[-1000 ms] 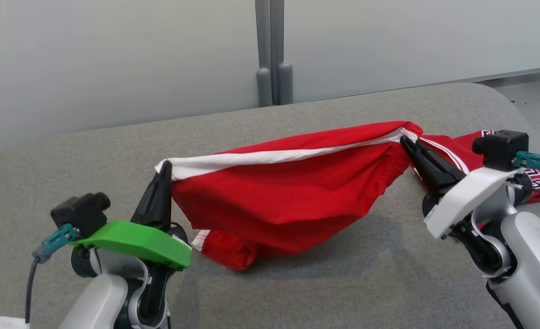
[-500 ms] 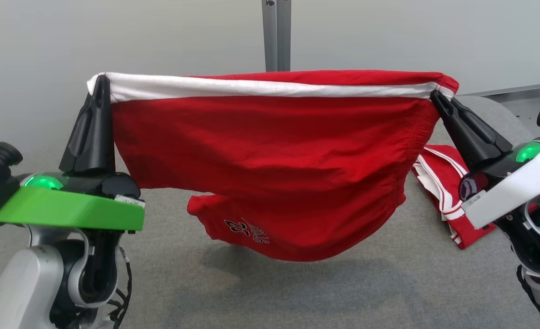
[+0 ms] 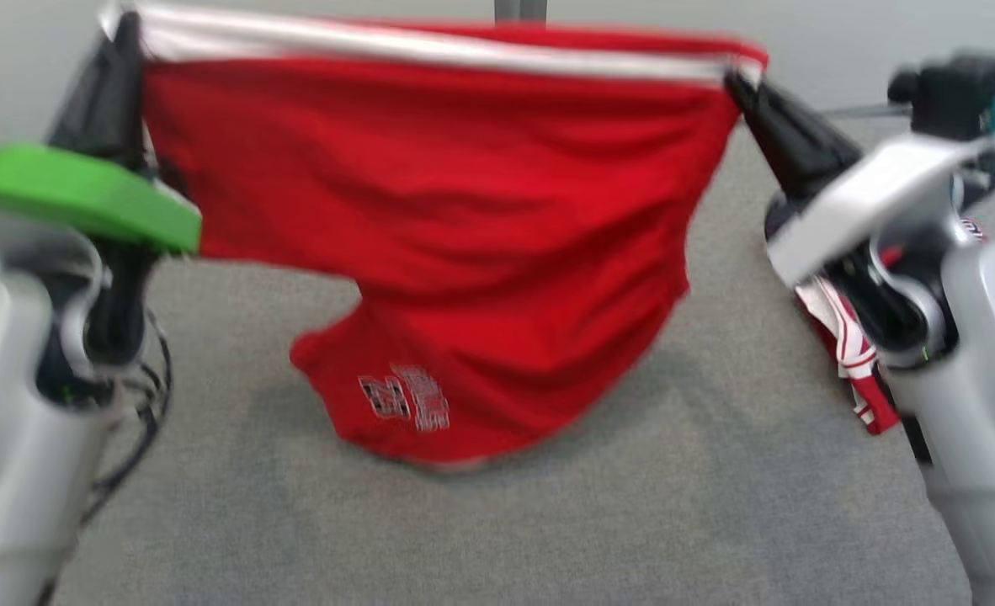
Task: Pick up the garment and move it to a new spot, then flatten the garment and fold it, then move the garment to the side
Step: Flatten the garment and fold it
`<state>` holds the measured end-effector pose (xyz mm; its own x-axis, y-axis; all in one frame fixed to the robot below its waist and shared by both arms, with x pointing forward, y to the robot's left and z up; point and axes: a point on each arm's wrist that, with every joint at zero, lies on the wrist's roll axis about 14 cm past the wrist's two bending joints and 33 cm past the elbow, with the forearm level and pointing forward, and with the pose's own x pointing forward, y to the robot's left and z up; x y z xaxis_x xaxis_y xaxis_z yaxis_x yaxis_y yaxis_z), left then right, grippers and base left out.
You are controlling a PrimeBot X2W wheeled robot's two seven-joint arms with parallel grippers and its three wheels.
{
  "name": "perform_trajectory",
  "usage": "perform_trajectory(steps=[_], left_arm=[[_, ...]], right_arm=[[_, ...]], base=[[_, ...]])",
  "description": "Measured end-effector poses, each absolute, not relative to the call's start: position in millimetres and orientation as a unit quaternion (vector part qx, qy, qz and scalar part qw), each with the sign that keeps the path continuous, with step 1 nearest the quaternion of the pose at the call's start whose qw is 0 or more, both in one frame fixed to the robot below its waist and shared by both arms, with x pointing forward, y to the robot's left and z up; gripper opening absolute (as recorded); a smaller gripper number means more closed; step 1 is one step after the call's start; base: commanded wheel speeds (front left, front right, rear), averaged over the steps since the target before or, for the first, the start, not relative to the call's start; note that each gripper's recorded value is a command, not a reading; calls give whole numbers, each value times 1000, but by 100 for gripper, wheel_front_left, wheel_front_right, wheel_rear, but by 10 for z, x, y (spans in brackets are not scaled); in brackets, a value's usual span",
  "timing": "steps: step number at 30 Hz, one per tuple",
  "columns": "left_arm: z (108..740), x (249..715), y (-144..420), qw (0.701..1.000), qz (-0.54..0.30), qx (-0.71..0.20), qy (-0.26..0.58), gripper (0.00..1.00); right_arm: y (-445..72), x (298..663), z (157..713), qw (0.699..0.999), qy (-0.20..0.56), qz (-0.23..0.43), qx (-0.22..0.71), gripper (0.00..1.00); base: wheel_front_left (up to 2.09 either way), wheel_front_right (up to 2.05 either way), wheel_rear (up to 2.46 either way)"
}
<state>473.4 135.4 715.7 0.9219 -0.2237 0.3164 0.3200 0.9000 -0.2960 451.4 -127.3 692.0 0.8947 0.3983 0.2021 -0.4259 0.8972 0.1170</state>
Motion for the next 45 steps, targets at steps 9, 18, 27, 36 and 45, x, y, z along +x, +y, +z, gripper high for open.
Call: perform_trajectory(steps=[9,18,27,36,45], left_arm=[[7746,5579,1580,965,-91,-94,-229,0],[7299,5882,1474,960,-108,-125,-225,0],[5536,5590,1659,975,-69,-197,-75,0],[5186,4979,1833,972,-27,-221,-69,0],[5147,4413,1905,968,4,-240,-71,0]], right_arm=[[-1125,5490,7489,963,-211,169,15,0],[-1012,5998,6828,971,-172,165,-17,0],[-788,5827,5184,977,-16,212,20,0],[-831,5392,5087,972,-27,226,58,0],[-845,4944,5211,970,-50,226,74,0]], base=[[0,0,0],[0,0,0],[0,0,0],[0,0,0],[0,0,0]])
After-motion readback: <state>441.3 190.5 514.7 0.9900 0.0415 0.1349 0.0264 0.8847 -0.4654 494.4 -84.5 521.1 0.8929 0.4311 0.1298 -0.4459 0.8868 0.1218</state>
